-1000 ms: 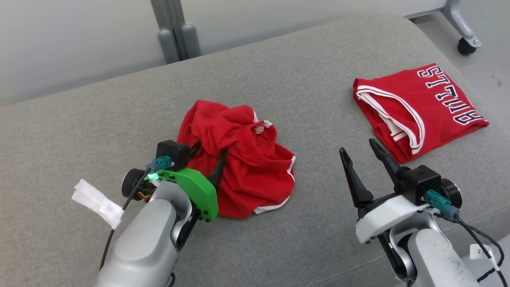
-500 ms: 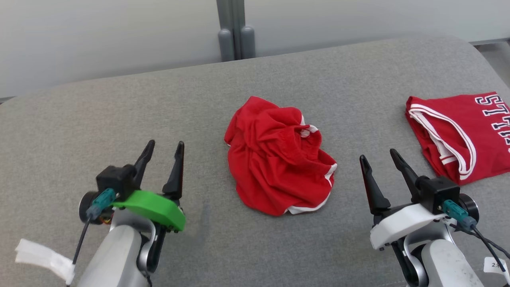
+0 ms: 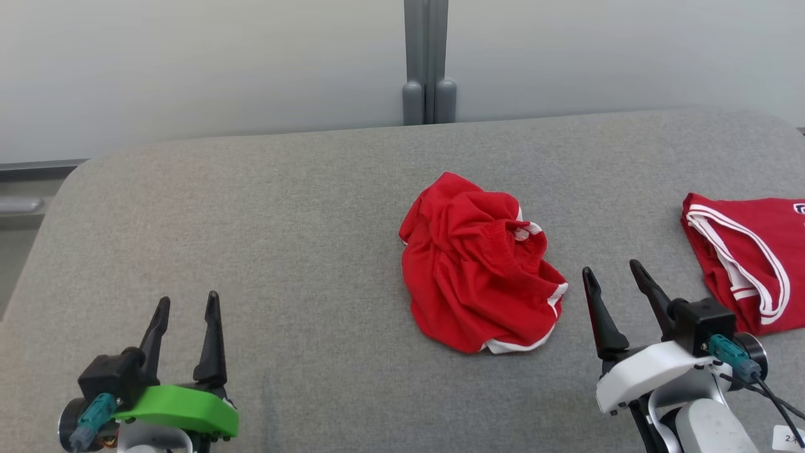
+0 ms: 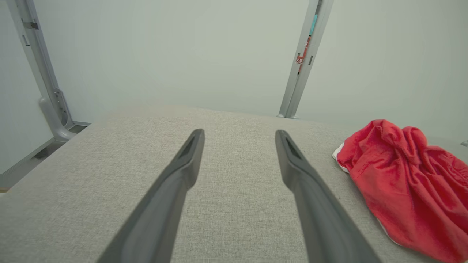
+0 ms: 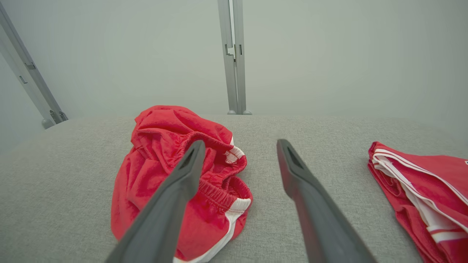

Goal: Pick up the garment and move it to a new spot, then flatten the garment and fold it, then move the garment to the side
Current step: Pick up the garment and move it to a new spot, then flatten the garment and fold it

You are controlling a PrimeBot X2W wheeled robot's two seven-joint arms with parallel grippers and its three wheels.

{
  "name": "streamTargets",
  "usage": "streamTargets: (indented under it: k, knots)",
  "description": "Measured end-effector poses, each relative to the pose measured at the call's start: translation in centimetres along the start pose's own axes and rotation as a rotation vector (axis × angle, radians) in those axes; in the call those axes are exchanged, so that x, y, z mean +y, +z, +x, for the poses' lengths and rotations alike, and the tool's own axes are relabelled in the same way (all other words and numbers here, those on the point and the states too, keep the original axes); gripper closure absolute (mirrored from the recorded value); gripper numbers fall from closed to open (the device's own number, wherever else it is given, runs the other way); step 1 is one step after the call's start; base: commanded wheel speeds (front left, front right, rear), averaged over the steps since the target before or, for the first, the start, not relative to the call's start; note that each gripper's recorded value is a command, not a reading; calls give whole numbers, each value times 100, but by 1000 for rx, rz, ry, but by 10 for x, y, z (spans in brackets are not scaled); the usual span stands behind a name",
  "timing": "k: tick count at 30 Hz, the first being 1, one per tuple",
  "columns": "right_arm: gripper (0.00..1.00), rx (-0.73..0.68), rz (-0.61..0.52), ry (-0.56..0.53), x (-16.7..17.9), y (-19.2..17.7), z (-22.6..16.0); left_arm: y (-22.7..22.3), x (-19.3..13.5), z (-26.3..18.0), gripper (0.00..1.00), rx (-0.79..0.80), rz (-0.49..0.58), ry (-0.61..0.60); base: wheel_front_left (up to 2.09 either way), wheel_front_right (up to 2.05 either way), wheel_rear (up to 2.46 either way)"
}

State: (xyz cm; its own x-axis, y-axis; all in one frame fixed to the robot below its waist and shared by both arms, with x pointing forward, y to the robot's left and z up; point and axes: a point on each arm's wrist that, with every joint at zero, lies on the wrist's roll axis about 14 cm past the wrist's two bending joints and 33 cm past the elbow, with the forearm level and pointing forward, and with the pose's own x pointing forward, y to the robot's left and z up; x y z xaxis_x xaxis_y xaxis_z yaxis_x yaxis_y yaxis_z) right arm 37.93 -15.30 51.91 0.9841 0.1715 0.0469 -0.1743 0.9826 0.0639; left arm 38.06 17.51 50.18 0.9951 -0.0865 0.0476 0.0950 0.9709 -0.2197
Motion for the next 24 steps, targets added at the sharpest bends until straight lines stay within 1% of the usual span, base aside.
streamTargets:
  k: [6, 10, 24]
  knots:
    - [0, 3, 5, -6, -1, -2, -4, 2, 10, -17, 0, -10, -4, 34, 0, 0, 0]
    - [0, 10, 7, -14, -3, -4, -7, 0, 8, -20, 0, -10, -26, 35, 0, 0, 0]
    - [0, 19, 17, -20, -3, -7, -11, -12, 2, -20, 0, 32, -33, 16, 0, 0, 0]
